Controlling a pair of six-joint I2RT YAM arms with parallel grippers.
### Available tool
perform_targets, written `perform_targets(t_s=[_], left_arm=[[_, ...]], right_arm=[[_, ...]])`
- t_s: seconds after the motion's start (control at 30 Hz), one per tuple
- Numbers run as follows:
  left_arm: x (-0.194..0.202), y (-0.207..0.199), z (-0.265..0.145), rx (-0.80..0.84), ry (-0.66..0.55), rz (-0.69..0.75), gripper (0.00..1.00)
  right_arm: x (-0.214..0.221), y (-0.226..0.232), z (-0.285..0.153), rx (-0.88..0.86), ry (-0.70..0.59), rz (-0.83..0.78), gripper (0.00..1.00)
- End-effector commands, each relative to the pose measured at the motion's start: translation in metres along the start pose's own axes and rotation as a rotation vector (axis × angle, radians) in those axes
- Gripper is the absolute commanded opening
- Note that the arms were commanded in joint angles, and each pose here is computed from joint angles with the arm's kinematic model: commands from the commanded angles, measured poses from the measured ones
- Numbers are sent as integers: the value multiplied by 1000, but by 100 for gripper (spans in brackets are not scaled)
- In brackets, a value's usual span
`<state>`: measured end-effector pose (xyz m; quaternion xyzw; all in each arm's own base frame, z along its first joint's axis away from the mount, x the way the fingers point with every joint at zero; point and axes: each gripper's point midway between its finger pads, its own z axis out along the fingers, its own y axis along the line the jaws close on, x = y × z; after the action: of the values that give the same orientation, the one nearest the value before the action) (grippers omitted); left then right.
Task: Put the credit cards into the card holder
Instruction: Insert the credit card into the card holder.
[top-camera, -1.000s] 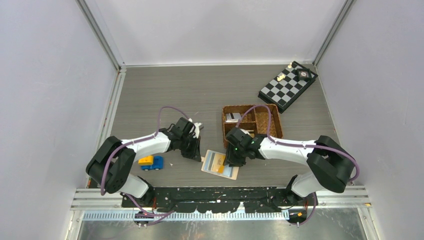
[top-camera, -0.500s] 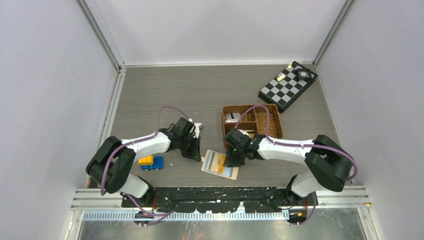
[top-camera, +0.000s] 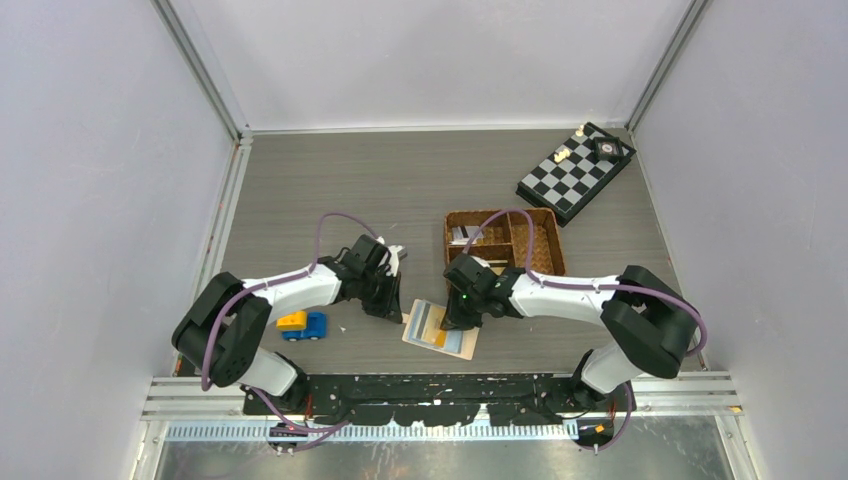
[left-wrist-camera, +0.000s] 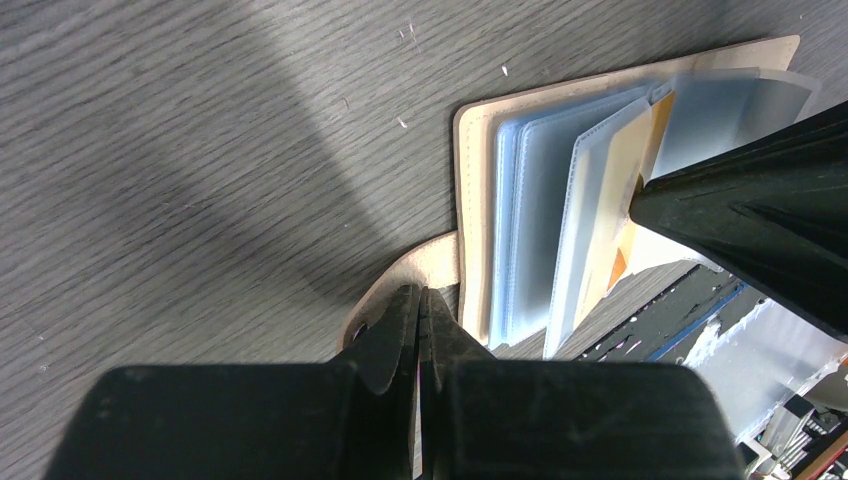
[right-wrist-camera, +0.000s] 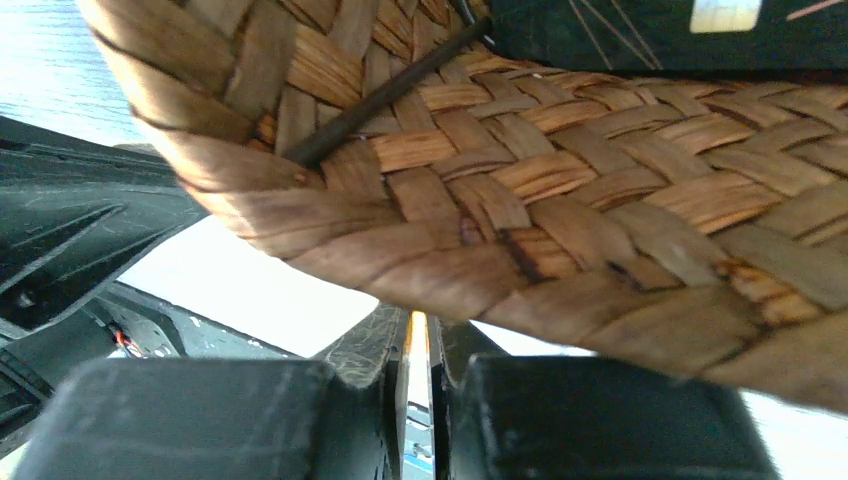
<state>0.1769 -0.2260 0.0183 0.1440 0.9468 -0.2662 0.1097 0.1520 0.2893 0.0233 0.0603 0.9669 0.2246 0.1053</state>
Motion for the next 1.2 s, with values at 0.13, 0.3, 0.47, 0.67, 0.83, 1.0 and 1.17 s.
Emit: perform_targets(t_s=[0.13, 0.3, 0.47, 0.67, 0.83, 1.0, 1.17], left_arm=[[0, 3, 2, -9, -9, 28, 0], [1, 4, 1, -18, -11, 24, 0], [0, 6, 0, -25, -17, 21, 0], [1, 6, 1, -25, -12, 19, 0], [1, 5, 1, -21, -12, 21, 0], [2, 5, 1, -19, -9, 23, 0], [2, 4, 1, -15, -7, 23, 0]], right_arm=[[-9, 23, 3, -75, -34, 25, 14], [-9, 21, -3, -62, -53, 21, 21], [-15, 10, -16, -39, -115, 29, 30], [-15, -1, -20, -23, -147, 50, 41], [-12, -2, -12, -9, -126, 47, 43], [-11, 3, -6, -23, -112, 51, 43], [-12, 11, -4, -42, -110, 48, 41]])
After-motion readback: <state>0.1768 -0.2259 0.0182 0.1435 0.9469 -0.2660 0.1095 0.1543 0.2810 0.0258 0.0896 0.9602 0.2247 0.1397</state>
